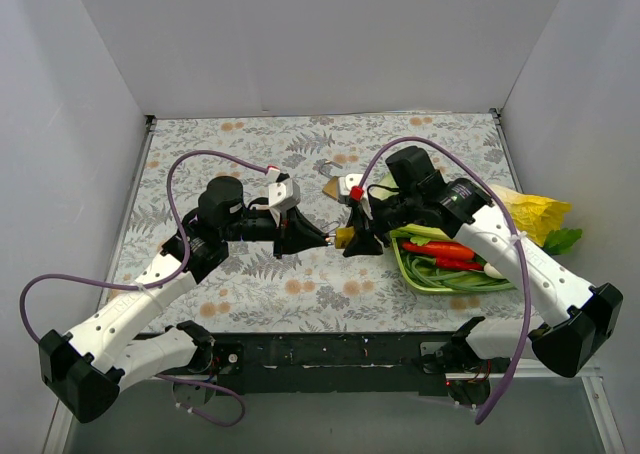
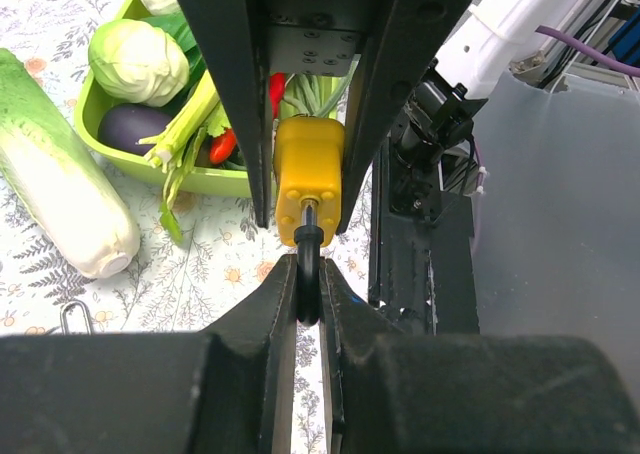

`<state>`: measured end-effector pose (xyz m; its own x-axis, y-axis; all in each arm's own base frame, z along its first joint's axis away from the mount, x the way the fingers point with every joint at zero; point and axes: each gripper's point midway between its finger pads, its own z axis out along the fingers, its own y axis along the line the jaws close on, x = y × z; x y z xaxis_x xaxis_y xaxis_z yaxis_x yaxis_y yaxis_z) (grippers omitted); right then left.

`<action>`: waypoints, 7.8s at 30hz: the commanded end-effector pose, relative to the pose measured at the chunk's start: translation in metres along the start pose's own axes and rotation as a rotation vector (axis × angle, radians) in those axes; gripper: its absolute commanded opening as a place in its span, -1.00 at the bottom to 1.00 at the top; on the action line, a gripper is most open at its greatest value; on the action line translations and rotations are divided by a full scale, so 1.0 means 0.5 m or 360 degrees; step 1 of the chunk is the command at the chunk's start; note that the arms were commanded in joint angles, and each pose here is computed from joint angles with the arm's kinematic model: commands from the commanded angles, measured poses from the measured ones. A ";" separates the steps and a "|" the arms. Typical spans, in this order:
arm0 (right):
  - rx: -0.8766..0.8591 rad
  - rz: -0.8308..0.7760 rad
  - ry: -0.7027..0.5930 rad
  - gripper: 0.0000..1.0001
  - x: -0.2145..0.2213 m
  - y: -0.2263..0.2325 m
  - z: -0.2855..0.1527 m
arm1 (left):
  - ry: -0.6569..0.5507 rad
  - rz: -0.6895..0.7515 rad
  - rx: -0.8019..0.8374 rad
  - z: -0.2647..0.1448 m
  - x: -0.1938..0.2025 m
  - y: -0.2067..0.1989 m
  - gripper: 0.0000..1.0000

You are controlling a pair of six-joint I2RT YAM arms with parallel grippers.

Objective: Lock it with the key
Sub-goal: Pick up the lock from the center of the board, then lock the lock.

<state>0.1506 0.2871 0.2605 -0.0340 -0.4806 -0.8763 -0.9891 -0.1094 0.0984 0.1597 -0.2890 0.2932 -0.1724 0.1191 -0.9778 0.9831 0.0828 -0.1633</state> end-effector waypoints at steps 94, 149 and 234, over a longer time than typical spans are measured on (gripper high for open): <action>-0.0326 0.0062 -0.0385 -0.97 -0.131 0.081 0.029 | -0.0171 0.0040 0.0090 0.018 -0.051 -0.027 -1.00; -0.0202 0.0329 -0.0720 -0.97 -0.214 0.012 -0.057 | -0.0419 -0.0187 -0.0032 -0.007 -0.095 -0.015 -0.06; -0.0078 0.0069 0.0043 -0.97 -0.065 -0.009 0.064 | 0.0093 -0.0099 -0.0049 -0.094 0.070 0.017 -1.00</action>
<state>0.1545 0.3303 0.2795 -0.0720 -0.4949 -0.8660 -0.9803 -0.1252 0.1531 0.1572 -0.2356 0.2429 -0.3006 0.2217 -0.9276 0.9518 0.1320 -0.2768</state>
